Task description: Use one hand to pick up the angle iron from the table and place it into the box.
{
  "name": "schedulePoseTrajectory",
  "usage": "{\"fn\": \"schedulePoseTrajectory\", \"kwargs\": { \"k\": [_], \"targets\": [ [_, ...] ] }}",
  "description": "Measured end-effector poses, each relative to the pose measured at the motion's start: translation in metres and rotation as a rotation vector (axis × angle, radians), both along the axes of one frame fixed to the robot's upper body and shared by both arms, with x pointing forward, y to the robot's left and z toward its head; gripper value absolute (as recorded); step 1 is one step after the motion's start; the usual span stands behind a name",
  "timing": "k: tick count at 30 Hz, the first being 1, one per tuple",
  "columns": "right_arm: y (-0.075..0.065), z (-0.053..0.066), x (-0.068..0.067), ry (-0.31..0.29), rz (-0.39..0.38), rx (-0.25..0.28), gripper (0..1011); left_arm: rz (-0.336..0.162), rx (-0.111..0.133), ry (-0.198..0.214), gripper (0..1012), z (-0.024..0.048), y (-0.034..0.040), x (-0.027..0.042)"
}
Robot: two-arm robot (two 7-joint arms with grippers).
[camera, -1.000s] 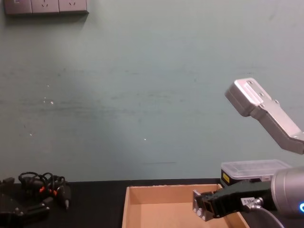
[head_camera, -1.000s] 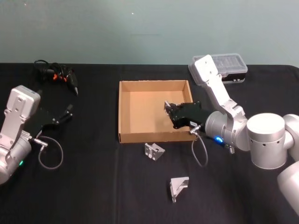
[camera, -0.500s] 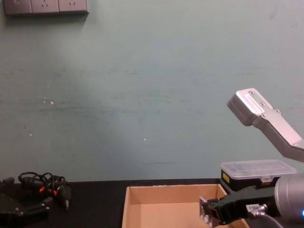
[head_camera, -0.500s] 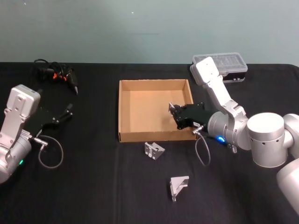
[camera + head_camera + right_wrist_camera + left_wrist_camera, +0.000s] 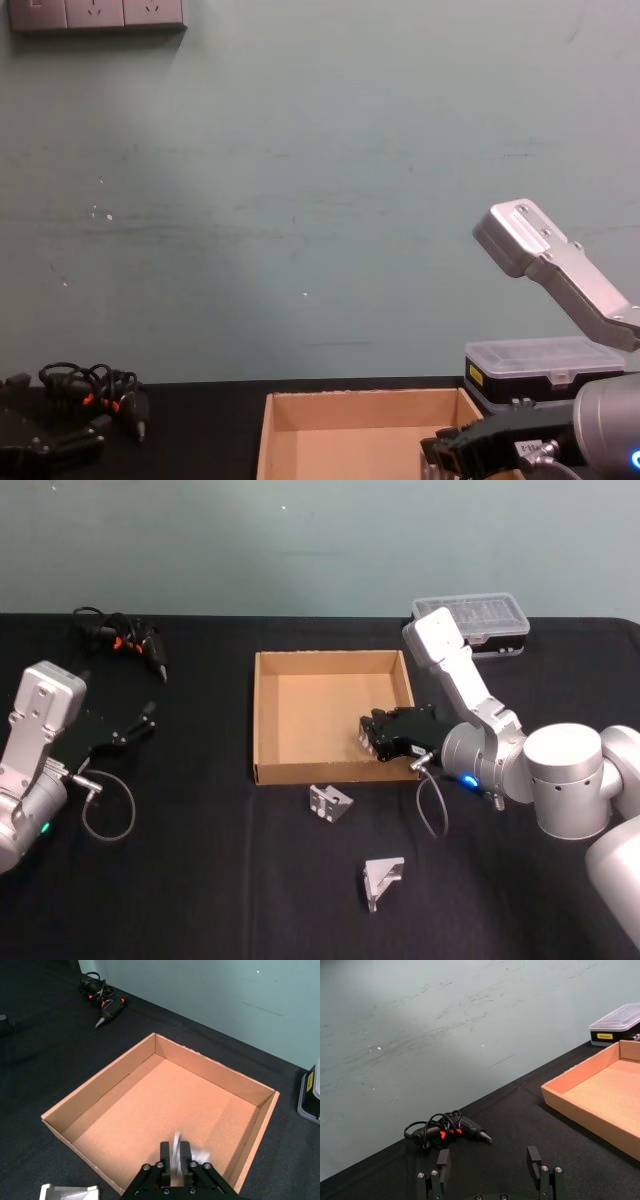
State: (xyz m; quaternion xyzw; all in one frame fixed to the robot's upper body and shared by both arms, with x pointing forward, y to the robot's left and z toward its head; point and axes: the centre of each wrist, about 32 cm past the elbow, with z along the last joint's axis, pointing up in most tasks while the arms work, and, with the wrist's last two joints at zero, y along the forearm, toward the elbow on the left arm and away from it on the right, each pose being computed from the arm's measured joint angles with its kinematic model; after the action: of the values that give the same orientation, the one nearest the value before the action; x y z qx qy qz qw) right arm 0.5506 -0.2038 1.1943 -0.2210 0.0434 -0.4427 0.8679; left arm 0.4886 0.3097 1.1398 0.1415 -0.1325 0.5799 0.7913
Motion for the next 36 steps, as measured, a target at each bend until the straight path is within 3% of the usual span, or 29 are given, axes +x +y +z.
{"fn": "schedulePoseTrajectory", "kwargs": {
  "k": [9,19,20,30,36],
  "targets": [
    [-0.002,0.000,-0.001,-0.034,-0.006,0.010,393,0.000,0.000,0.000,1000,0.0000,0.0000,0.0000],
    [-0.014,0.014,-0.010,-0.095,-0.005,0.021,736,0.000,0.000,0.000,1000,0.0000,0.0000,0.0000],
    [-0.014,0.014,-0.010,-0.095,-0.005,0.021,736,0.000,0.000,0.000,1000,0.0000,0.0000,0.0000],
    [-0.048,0.041,-0.029,-0.167,0.068,0.017,1003,0.000,0.000,0.000,1000,0.0000,0.0000,0.0000],
    [-0.074,0.058,-0.038,-0.189,0.189,-0.014,1003,0.000,0.000,0.000,1000,0.0000,0.0000,0.0000]
  ]
}}
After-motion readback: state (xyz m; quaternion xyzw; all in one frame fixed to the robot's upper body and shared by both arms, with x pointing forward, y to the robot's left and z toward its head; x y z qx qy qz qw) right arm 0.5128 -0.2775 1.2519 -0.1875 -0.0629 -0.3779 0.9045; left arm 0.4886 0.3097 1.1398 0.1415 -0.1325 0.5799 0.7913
